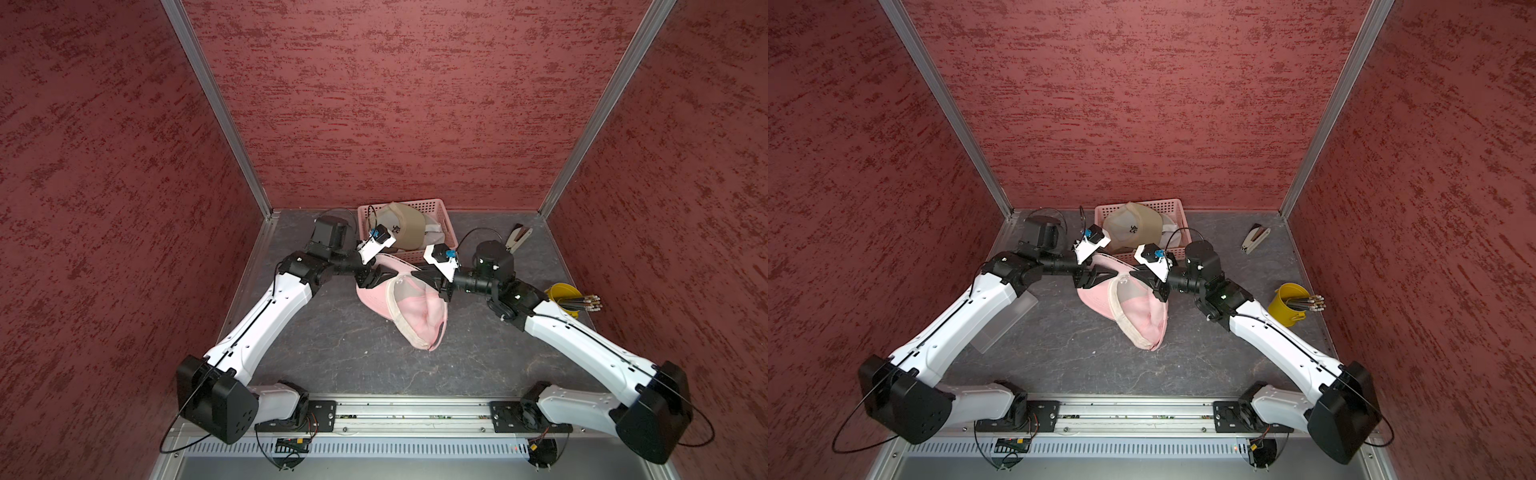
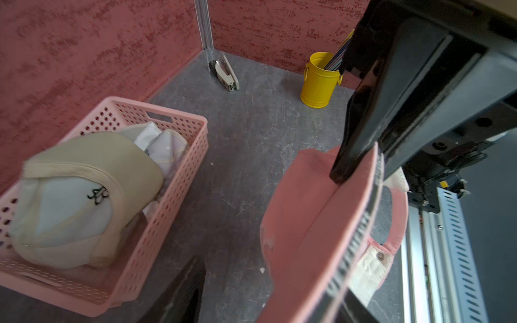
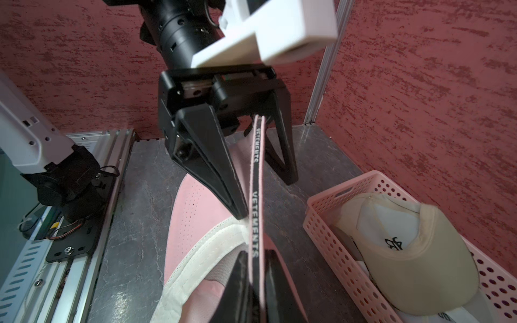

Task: Turn the baseball cap inside out
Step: Turn over the baseball cap.

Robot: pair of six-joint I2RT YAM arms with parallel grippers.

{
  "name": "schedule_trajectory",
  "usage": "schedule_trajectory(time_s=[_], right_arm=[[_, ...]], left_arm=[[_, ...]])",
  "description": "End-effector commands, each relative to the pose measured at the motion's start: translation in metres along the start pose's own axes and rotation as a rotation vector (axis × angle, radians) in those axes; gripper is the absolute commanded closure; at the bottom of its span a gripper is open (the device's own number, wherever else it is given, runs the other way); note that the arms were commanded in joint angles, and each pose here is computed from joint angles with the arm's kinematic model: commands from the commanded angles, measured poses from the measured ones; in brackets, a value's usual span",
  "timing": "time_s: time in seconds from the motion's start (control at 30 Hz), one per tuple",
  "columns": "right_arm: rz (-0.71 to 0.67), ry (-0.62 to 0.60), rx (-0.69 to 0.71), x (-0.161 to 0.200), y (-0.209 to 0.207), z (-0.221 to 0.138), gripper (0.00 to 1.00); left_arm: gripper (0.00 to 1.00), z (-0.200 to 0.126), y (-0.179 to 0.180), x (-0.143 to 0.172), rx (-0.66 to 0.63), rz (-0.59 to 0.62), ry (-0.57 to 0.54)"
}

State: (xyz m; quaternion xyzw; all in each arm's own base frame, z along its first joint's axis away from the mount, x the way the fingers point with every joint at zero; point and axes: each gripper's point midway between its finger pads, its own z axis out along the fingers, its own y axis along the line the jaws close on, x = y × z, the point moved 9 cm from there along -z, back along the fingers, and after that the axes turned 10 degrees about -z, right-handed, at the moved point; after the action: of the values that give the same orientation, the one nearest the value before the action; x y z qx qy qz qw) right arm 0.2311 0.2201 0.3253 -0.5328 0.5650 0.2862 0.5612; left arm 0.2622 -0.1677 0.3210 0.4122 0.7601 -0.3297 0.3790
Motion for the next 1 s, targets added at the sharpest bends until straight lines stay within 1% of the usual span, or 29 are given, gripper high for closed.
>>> schedule_trajectory(time_s=[0.0,0.03,0.1,0.13,0.2,0.23,0.27,0.3,0.37,0.4,0.43,0.53,0.67,0.7,0.77,0.87,0.93,0.97], right_arm=[[-0.054,-0.107,-0.022,-0.032,-0.005,-0.01,0.97],[-0.054,-0.103,-0.009,-0.031,-0.007,-0.009,0.97],[-0.048,-0.079,0.042,-0.028,-0.013,-0.006,0.95],[-0.045,-0.065,0.07,-0.025,-0.017,-0.006,0.94],[-0.025,-0.042,0.137,-0.018,-0.026,-0.006,0.92],[-0.01,-0.03,0.18,-0.014,-0.031,-0.006,0.9],[0.009,-0.02,0.233,-0.01,-0.037,-0.008,0.83],[0.026,-0.014,0.27,-0.008,-0.04,-0.01,0.75],[0.06,0.002,0.368,-0.005,-0.047,-0.016,0.4],[0.07,0.009,0.409,-0.005,-0.049,-0.02,0.35],[0.077,0.019,0.454,-0.004,-0.05,-0.025,0.3],[0.086,0.056,0.557,-0.002,-0.049,-0.04,0.22],[0.106,0.058,0.606,0.001,-0.038,-0.057,0.15],[0.111,0.056,0.595,0.002,-0.034,-0.059,0.15],[0.125,0.047,0.558,0.005,-0.026,-0.06,0.23],[0.17,0.031,0.449,0.011,-0.015,-0.052,0.52],[0.201,0.011,0.382,0.015,-0.009,-0.04,0.67],[0.218,0.004,0.369,0.017,-0.008,-0.034,0.74]], left_arm=[[0.54,0.001,-0.009,0.005,0.029,-0.003,0.04],[0.63,0.001,-0.013,0.004,0.044,-0.006,0.043],[0.86,0.001,-0.021,0.002,0.075,-0.019,0.054],[1.0,0.0,-0.025,0.001,0.083,-0.033,0.061],[1.0,-0.002,-0.027,-0.003,0.071,-0.075,0.068],[1.0,-0.003,-0.028,-0.004,0.066,-0.093,0.071],[1.0,-0.003,-0.029,-0.006,0.06,-0.111,0.072],[1.0,-0.003,-0.03,-0.007,0.059,-0.126,0.072],[1.0,-0.004,-0.031,-0.008,0.053,-0.183,0.074],[1.0,-0.004,-0.029,-0.009,0.035,-0.216,0.077],[1.0,-0.003,-0.025,-0.01,-0.005,-0.263,0.078],[1.0,-0.001,-0.015,-0.011,-0.088,-0.385,0.071],[1.0,0.001,-0.005,-0.015,-0.182,-0.496,0.027],[1.0,0.002,-0.004,-0.016,-0.191,-0.517,0.015],[1.0,0.002,-0.005,-0.02,-0.216,-0.534,-0.011],[1.0,0.003,-0.011,-0.028,-0.25,-0.516,-0.034],[1.0,0.004,-0.016,-0.033,-0.244,-0.496,-0.044],[1.0,0.004,-0.017,-0.035,-0.244,-0.488,-0.047]])
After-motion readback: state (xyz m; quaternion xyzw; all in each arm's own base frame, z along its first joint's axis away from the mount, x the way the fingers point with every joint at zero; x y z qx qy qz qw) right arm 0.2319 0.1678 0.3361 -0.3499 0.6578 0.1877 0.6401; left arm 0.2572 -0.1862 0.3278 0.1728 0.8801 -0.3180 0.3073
